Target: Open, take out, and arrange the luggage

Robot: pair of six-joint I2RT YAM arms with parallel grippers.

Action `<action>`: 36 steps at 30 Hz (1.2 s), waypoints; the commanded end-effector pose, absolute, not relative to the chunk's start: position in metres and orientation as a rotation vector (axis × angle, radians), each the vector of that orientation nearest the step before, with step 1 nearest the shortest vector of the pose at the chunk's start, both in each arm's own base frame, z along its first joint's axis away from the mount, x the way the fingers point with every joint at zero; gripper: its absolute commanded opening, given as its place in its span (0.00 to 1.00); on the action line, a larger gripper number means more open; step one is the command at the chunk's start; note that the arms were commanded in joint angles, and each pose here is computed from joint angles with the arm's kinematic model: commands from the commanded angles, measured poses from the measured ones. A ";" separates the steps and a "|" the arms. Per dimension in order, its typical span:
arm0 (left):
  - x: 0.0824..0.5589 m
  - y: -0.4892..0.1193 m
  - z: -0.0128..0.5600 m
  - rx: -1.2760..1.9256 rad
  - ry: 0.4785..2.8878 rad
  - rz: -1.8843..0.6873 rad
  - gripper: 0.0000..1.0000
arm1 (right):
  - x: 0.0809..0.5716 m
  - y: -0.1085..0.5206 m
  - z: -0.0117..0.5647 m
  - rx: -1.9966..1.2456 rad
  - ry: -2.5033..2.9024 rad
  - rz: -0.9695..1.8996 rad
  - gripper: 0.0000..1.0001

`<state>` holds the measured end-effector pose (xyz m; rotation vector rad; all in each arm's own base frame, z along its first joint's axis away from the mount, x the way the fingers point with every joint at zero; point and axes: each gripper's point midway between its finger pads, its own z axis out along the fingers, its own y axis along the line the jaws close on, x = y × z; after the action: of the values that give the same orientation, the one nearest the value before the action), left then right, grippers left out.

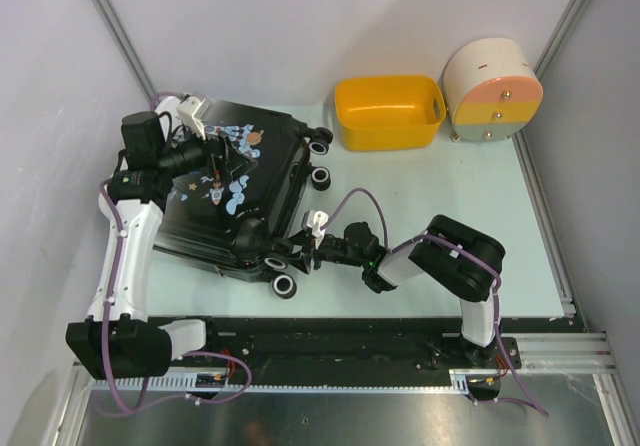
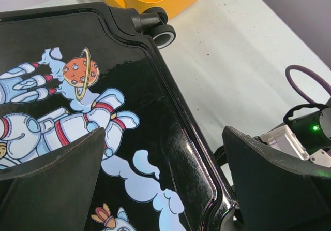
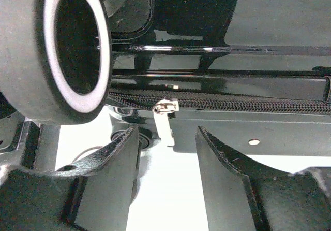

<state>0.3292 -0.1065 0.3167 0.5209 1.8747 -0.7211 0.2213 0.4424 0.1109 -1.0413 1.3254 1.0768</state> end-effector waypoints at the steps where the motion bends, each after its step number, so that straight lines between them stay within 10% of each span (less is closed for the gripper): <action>1: 0.331 -0.108 0.314 0.562 1.856 -0.699 1.00 | 0.236 0.444 0.117 -0.995 1.308 1.054 0.53; 15: 0.332 -0.106 0.305 0.551 1.878 -0.689 1.00 | 0.238 0.465 0.129 -0.935 1.284 1.085 0.54; 28: 0.336 -0.096 0.292 0.531 1.910 -0.652 0.99 | 0.256 0.438 0.134 -0.956 1.297 1.069 0.07; 36: 0.351 -0.071 0.272 0.453 1.973 -0.596 0.96 | 0.288 0.407 0.133 -0.943 1.347 1.053 0.00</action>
<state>0.3413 -0.0872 0.2822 0.4417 1.9701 -0.6700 0.2549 0.4285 0.1025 -1.0184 1.3956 1.1141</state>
